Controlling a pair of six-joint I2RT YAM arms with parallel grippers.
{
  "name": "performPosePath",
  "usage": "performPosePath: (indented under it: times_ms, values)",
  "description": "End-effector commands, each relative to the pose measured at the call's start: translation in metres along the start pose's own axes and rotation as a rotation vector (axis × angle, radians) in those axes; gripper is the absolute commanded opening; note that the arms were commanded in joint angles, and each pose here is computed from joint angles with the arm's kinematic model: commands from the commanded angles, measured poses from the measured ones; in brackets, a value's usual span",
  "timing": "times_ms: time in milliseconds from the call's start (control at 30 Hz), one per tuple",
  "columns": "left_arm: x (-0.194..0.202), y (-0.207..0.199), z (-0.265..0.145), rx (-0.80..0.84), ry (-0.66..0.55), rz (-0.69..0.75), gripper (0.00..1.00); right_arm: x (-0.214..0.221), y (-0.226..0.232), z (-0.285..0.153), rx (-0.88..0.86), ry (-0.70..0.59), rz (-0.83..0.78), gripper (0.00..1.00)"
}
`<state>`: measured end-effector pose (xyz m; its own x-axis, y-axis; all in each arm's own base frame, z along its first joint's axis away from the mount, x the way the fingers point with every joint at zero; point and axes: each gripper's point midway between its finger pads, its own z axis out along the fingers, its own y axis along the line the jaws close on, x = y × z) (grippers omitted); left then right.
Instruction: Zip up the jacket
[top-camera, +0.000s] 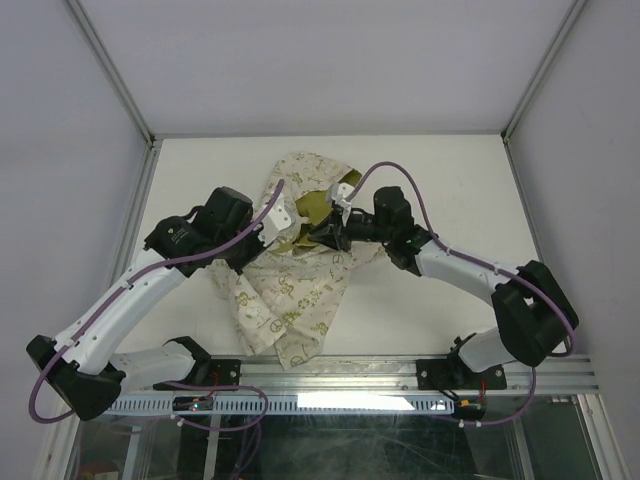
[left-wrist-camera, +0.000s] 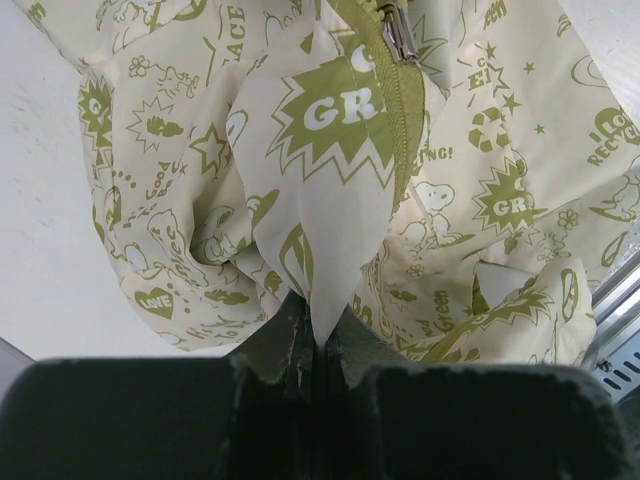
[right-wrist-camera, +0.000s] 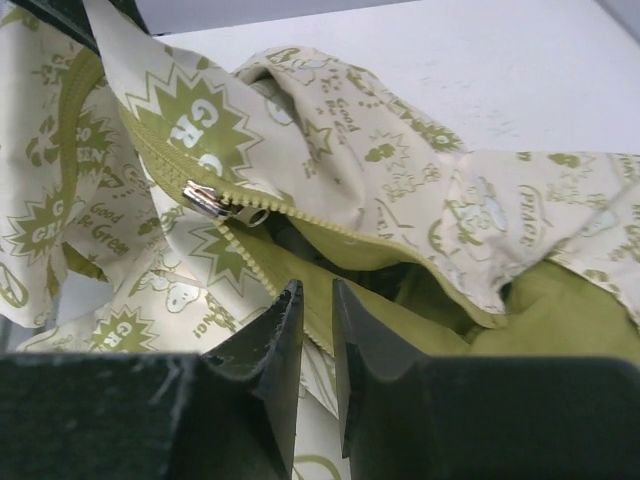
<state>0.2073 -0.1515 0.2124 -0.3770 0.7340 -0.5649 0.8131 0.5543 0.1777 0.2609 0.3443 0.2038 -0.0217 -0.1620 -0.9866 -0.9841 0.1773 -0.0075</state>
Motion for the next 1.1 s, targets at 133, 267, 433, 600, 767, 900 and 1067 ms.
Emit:
performPosePath:
  times_ms: [133,267,433,600,767,900,1067]
  values:
    - [-0.026,0.002,-0.010,-0.010,-0.143,0.084,0.00,-0.021,0.025,0.030,-0.103,-0.106,0.000,0.20]
    - [-0.024,0.000,-0.008,-0.004,-0.146,0.099,0.00,-0.023,0.033,0.034,-0.123,-0.126,0.004,0.22]
    - [-0.024,-0.001,-0.008,-0.003,-0.170,0.128,0.00,-0.023,0.045,0.040,-0.166,-0.141,0.007,0.32]
    - [-0.022,0.002,-0.008,-0.022,-0.166,0.139,0.00,-0.018,0.058,0.039,-0.233,-0.132,-0.002,0.40]
    - [-0.021,0.007,-0.011,-0.050,-0.166,0.152,0.00,-0.003,0.070,0.032,-0.286,-0.100,-0.010,0.45]
    - [-0.021,0.005,-0.010,-0.043,-0.171,0.154,0.00,-0.010,0.078,0.031,-0.332,-0.131,-0.018,0.45]
    - [-0.021,0.005,-0.004,-0.034,-0.165,0.149,0.00,-0.020,0.078,0.036,-0.339,-0.178,-0.014,0.45]
